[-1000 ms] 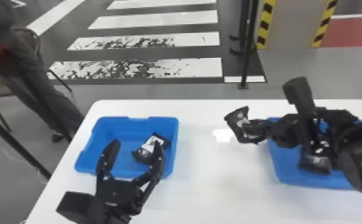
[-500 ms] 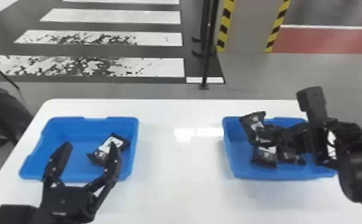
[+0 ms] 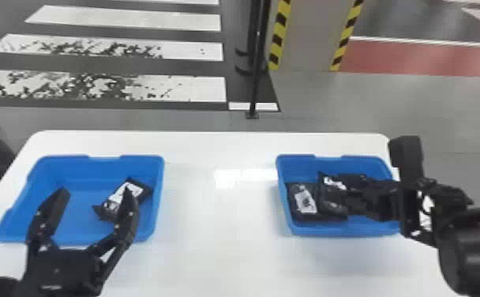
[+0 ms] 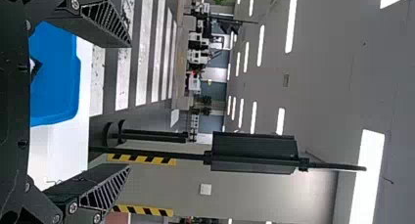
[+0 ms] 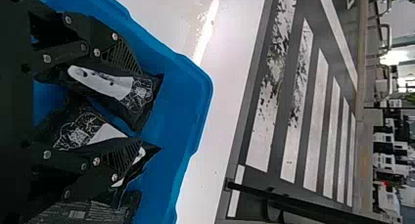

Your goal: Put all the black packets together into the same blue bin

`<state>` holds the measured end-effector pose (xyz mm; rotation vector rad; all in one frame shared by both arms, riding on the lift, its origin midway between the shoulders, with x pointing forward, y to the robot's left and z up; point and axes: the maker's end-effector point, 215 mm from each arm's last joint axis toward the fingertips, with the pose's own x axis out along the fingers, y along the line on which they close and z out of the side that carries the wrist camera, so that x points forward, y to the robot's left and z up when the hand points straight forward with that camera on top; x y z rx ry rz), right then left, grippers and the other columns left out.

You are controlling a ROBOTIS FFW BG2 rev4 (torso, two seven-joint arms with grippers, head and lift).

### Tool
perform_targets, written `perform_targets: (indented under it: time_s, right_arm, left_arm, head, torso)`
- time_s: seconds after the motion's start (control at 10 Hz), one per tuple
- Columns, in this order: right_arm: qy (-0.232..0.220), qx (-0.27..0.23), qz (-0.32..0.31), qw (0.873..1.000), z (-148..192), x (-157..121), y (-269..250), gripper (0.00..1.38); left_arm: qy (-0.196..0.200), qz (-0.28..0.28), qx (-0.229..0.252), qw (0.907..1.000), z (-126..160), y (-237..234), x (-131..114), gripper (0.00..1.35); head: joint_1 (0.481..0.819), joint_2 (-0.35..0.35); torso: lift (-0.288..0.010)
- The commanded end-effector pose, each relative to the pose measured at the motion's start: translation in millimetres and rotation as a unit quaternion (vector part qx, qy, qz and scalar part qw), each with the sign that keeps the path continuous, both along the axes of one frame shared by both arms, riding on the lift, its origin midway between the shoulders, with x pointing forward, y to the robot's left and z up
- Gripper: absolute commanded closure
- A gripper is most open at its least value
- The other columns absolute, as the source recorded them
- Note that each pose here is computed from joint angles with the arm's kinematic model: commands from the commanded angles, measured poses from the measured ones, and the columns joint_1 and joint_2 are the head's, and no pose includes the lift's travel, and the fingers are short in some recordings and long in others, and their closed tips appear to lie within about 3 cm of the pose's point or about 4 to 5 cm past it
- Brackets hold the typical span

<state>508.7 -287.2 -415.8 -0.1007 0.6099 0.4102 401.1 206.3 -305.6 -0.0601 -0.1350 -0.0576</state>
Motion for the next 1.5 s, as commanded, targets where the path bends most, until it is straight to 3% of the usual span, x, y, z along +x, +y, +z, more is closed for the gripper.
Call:
perform_targets:
  time_s: [0.0, 0.2, 0.5, 0.6, 0.8, 0.9, 1.0, 1.1, 1.2, 1.4]
  right_arm:
    - [-0.040, 0.016, -0.005, 0.999, 13, -26, 6, 0.15]
    - [-0.117, 0.048, -0.013, 0.992, 38, -53, 9, 0.16]
    - [-0.238, 0.096, -0.030, 0.966, 86, -91, 10, 0.16]
    - [-0.240, 0.117, -0.031, 0.963, 91, -108, 15, 0.17]
    - [-0.189, 0.112, -0.039, 0.975, 68, -130, 11, 0.17]
    - [-0.192, 0.101, -0.033, 0.976, 71, -128, 12, 0.16]
    - [-0.192, 0.089, -0.029, 0.977, 74, -126, 13, 0.17]
    - [-0.190, 0.094, -0.030, 0.977, 73, -126, 14, 0.17]
    - [-0.188, 0.096, -0.031, 0.977, 71, -126, 14, 0.17]
    - [-0.187, 0.100, -0.029, 0.977, 70, -125, 14, 0.17]
  left_arm:
    - [0.000, 0.004, 0.004, 1.0000, 0, 4, 2, 0.17]
    - [-0.003, 0.005, 0.004, 1.0000, 1, 5, 3, 0.17]
    - [-0.002, 0.005, 0.005, 1.0000, -1, 5, 5, 0.17]
    - [-0.002, 0.004, 0.006, 1.0000, -1, 4, 5, 0.17]
    - [0.004, 0.007, 0.008, 0.9999, -5, 8, 8, 0.17]
    - [0.046, -0.005, 0.019, 0.9987, -27, 5, 17, 0.17]
    - [0.103, -0.022, 0.056, 0.9928, -53, 32, 38, 0.17]
    - [0.125, -0.015, 0.104, 0.9866, -57, 64, 51, 0.17]
    - [0.153, -0.014, 0.121, 0.9807, -64, 84, 60, 0.17]
    - [0.209, -0.007, 0.192, 0.9588, -69, 127, 81, 0.17]
  head:
    - [0.695, -0.099]
    - [0.695, -0.095]
    - [0.695, -0.087]
    - [0.695, -0.090]
    - [0.695, -0.091]
    - [0.695, -0.091]
    - [0.695, -0.093]
    - [0.695, -0.090]
    - [0.695, -0.047]
    - [0.695, 0.018]
  torso:
    - [-0.110]
    - [-0.110]
    - [-0.110]
    - [-0.110]
    - [-0.110]
    - [-0.110]
    - [-0.110]
    - [-0.110]
    - [-0.110]
    - [-0.110]
